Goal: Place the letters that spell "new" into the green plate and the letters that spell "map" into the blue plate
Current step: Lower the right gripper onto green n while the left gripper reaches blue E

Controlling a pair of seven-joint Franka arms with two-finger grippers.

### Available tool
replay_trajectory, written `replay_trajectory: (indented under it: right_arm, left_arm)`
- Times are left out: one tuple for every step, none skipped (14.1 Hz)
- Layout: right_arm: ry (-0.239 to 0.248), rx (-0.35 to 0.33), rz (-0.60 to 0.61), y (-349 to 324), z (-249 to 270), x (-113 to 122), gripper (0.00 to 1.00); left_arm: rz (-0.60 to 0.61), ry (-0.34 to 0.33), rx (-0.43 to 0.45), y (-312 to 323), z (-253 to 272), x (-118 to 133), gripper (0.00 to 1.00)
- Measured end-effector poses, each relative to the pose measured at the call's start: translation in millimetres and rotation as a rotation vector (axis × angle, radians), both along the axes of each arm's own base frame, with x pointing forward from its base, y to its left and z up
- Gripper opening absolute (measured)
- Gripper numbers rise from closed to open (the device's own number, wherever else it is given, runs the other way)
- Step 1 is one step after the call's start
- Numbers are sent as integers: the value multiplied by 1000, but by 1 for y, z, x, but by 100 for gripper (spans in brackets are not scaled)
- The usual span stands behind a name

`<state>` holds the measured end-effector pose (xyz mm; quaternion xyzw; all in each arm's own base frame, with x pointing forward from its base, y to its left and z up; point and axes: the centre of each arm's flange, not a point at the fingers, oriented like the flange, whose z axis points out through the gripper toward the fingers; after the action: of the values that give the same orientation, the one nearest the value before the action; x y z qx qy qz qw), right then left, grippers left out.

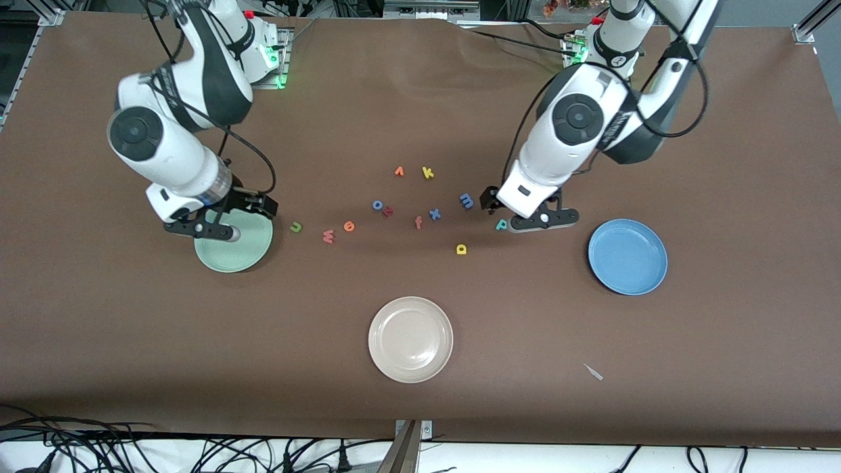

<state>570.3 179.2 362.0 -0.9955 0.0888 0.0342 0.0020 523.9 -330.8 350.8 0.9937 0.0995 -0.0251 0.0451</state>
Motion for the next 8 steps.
replay_trajectory:
  right_arm:
    - [-3, 2, -21, 4, -14, 0, 100]
    - [-13, 5, -37, 9, -28, -2, 100]
    - [-22, 9, -49, 13, -42, -6, 100]
    - [-25, 10, -53, 16, -54, -11, 100]
    - [-21, 9, -61, 17, -61, -14, 100]
    - [-20, 8, -68, 18, -66, -15, 100]
    - [-21, 9, -74, 18, -70, -16, 100]
    - [-26, 11, -81, 17, -76, -17, 100]
  left_arm:
    - [18, 7, -3, -10, -17, -11, 100]
    - [44, 14, -2, -20, -34, -20, 100]
    - [76, 17, -1, -29, -49, -26, 100]
    - [110, 21, 3, -38, -64, -31, 100]
    - [137, 30, 6, -44, -77, -34, 100]
    - [155, 40, 11, -50, -89, -39, 100]
    - [160, 41, 26, -55, -99, -44, 100]
    - [164, 34, 51, -59, -108, -48, 100]
